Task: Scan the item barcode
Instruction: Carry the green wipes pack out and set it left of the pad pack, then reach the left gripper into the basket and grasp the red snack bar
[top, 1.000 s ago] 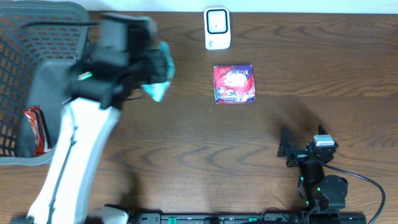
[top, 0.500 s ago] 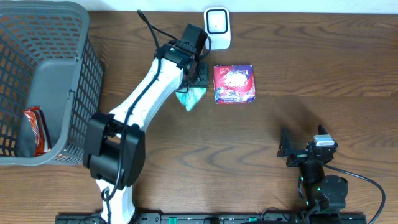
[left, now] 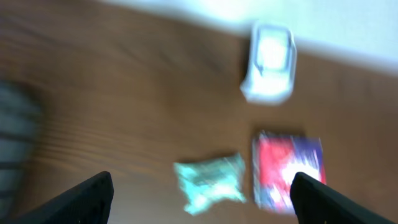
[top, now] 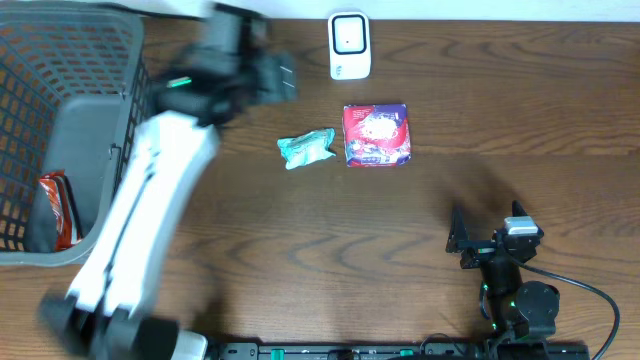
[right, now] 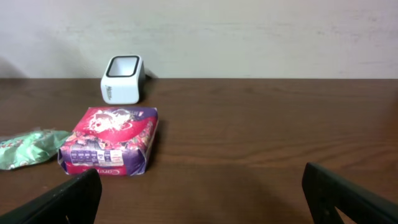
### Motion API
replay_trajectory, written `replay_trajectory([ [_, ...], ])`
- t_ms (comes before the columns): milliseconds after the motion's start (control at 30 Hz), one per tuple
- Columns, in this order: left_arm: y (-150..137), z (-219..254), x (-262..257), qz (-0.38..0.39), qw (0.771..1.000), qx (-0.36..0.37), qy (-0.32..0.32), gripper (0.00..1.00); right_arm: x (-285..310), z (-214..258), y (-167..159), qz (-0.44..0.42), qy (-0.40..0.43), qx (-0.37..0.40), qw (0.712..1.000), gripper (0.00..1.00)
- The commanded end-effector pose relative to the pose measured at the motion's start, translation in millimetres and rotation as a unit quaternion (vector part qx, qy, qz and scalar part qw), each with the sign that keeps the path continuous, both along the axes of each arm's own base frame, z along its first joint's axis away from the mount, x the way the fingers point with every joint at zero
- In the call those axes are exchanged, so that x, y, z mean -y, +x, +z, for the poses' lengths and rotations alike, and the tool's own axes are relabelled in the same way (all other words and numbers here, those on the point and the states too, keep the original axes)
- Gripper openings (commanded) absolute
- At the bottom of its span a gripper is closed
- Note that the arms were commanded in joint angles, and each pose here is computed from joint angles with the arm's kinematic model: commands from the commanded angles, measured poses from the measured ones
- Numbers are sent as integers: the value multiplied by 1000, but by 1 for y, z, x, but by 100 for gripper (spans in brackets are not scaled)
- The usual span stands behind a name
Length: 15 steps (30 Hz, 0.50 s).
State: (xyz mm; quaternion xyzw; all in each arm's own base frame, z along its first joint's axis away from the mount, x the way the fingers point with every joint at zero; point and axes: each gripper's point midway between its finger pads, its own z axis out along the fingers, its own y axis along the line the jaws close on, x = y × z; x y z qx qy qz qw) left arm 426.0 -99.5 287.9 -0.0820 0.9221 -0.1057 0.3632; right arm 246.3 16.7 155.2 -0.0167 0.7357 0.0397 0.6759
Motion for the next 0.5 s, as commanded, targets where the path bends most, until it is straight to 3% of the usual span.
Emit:
replay_trajectory([
  [0, -24, 56, -101, 138, 987, 61, 54, 91, 1, -1, 0, -2, -8, -2, 1000, 99],
  [200, -81, 52, -226, 302, 951, 11, 71, 91, 1, -1, 0, -2, -8, -2, 1000, 99],
  [300, -109, 18, -266, 366, 927, -59, 64, 91, 1, -1, 0, -2, -8, -1, 1000, 99],
  [467, -123, -35, -297, 433, 891, -129, 34, 91, 1, -1, 0, -2, -8, -2, 1000, 99],
])
